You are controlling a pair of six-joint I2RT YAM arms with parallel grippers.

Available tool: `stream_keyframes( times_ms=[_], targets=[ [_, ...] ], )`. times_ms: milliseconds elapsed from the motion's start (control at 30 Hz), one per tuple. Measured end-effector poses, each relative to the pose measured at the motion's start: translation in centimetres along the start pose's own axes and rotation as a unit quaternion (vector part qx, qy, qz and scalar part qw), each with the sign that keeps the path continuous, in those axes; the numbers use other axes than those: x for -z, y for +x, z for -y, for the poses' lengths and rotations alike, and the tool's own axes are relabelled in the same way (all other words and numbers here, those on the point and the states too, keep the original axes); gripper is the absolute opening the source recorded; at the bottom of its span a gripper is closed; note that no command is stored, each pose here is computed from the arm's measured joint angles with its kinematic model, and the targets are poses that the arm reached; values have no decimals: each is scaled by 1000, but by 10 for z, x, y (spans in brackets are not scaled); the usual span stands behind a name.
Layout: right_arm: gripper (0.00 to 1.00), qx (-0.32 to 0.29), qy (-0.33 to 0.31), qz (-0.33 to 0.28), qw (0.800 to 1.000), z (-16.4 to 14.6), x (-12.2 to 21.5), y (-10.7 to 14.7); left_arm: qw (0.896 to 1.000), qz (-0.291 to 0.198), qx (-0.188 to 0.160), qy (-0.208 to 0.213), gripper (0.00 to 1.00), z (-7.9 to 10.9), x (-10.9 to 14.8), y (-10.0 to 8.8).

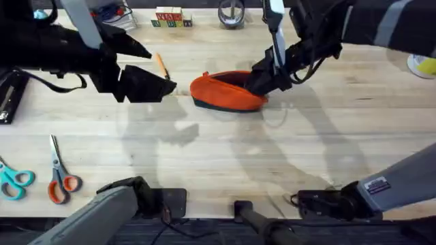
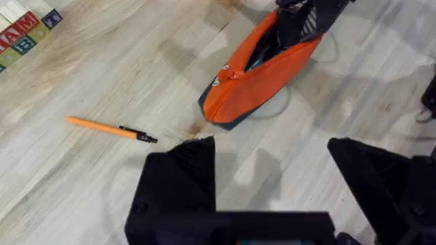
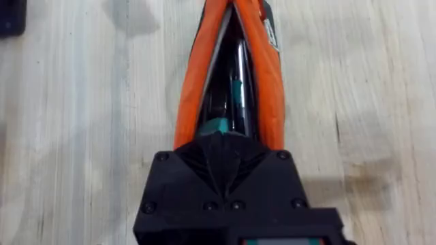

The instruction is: Unzip the bag, pick up the pens from the table one at a time and place them inside, then zip the bag closed.

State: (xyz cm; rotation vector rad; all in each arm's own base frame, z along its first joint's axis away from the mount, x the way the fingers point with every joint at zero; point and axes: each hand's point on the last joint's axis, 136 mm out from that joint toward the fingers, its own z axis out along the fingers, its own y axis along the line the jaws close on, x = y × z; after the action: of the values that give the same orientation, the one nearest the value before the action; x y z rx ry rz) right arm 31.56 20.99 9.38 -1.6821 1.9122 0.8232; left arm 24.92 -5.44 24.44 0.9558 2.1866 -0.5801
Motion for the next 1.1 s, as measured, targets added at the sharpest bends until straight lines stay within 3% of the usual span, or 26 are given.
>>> stream_keyframes(
  times_ms=[100,133,200,333,367,1100],
  targets=[
    [39,0,0,0,1000,0,0,0,1000,0,0,0,993,0,0,0],
    [91,0,0,0,1000,0,0,0,1000,0,0,0,993,0,0,0],
    [321,0,0,0,1000,0,0,0,1000,0,0,0,993,0,0,0],
    [908,-1,-2,-1,1000,-1,0,0,1000,0,0,0,993,0,0,0],
    [969,0,-2,-1,1000,-1,0,0,1000,0,0,0,993,0,0,0],
    [995,0,-3,-1,1000,-1,0,0,1000,0,0,0,994,0,0,0]
  ],
)
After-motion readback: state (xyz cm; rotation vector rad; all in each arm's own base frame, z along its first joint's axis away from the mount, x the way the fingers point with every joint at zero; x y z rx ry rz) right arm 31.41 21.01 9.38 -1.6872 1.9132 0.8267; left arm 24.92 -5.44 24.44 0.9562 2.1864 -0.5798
